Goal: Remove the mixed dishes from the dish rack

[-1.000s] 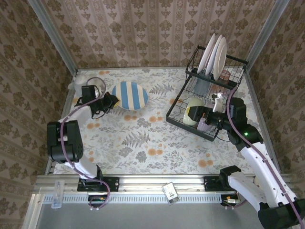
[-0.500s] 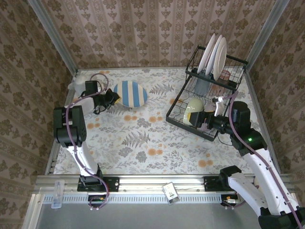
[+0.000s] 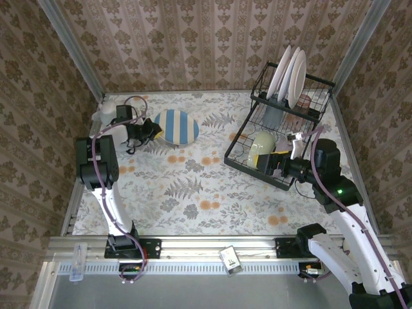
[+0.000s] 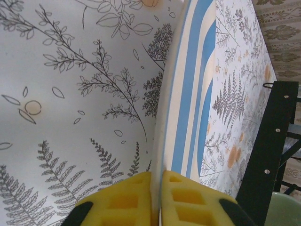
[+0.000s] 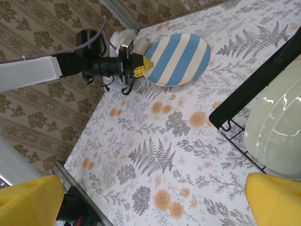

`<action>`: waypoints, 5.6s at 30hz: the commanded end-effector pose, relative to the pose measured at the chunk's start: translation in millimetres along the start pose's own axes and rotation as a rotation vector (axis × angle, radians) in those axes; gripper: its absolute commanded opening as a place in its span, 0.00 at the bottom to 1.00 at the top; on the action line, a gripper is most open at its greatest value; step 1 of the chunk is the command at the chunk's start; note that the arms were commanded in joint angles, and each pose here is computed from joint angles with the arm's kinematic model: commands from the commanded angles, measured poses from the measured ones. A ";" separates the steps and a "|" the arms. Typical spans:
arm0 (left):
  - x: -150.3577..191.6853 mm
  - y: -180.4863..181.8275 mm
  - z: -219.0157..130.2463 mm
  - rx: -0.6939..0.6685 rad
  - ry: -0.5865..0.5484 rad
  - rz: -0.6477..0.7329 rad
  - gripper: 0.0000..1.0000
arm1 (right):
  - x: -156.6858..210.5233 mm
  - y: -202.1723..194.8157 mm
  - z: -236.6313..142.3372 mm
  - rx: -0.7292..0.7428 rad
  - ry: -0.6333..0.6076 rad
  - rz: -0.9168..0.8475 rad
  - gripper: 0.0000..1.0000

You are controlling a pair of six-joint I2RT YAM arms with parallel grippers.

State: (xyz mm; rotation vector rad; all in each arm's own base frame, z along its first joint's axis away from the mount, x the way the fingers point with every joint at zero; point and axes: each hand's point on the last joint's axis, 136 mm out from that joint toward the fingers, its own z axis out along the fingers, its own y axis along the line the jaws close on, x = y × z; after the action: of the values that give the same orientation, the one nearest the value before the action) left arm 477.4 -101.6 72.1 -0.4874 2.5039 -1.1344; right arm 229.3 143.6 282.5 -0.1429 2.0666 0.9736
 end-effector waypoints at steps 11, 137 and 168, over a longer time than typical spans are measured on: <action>-17.9 7.7 -9.9 -0.078 -0.005 0.035 0.47 | 8.2 5.3 0.7 -0.049 0.010 -0.019 1.00; 225.7 -222.4 -231.0 0.608 -0.430 1.020 1.00 | -248.7 -170.8 -25.5 1.109 -0.307 0.129 0.60; 226.9 -223.3 -232.2 0.619 -0.434 1.024 1.00 | -258.4 -186.0 -17.6 1.123 -0.306 0.218 0.22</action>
State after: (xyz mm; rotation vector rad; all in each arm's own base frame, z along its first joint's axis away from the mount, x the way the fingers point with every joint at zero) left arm 215.5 -189.8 343.3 0.5802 1.5498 -1.0711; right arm 466.9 -53.1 363.6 0.7505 2.0567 -0.1404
